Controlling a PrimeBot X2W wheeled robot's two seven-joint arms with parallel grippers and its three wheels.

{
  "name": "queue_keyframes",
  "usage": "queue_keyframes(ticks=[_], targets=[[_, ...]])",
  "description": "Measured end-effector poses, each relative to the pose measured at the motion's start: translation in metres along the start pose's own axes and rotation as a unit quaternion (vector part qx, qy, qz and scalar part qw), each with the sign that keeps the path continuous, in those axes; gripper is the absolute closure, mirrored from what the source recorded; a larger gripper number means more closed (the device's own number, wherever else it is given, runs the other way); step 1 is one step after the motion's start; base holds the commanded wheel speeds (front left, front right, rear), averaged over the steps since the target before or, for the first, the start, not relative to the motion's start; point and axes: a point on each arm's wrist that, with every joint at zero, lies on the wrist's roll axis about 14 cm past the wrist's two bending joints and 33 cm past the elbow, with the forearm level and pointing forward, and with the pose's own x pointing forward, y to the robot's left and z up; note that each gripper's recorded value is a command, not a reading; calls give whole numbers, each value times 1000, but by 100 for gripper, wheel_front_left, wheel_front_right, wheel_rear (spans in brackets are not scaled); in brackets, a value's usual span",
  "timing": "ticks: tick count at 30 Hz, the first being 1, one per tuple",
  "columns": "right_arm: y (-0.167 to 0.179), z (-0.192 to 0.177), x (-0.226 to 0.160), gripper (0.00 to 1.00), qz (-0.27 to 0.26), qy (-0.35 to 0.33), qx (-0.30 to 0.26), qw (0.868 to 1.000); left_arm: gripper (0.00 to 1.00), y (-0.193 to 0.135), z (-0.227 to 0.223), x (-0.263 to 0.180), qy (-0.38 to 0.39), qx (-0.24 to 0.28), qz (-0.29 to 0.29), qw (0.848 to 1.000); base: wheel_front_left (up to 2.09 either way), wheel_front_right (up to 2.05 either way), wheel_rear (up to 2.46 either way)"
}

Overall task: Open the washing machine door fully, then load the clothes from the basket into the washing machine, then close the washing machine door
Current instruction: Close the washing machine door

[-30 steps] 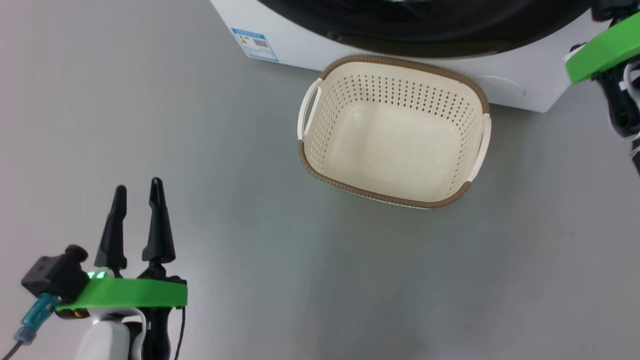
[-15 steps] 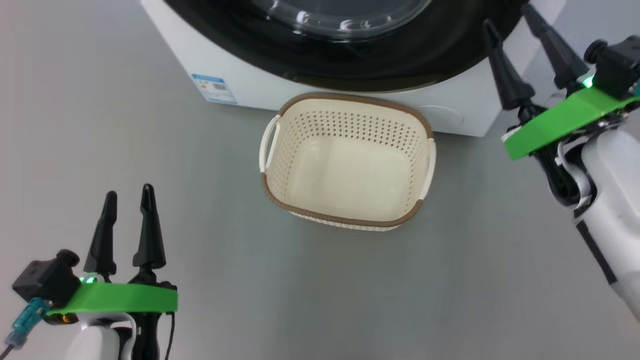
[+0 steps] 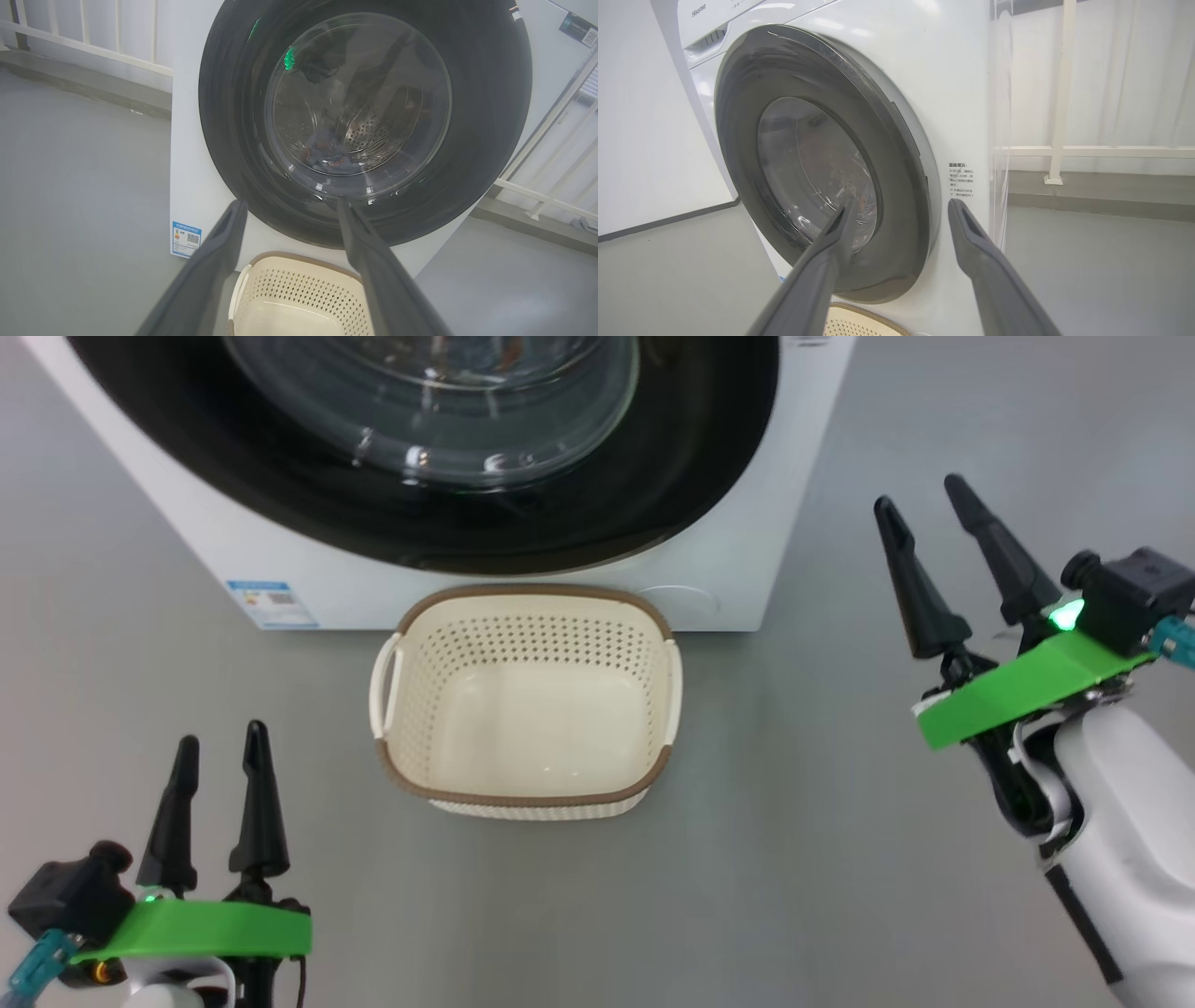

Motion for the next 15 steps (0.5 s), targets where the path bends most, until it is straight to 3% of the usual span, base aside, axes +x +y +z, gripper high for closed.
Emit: queue_keyframes(ticks=[15], targets=[[-31,14,-92,0,-99,-10,-7,995,0,-50,-7,3,6,-1,-71,997,0,0,0]])
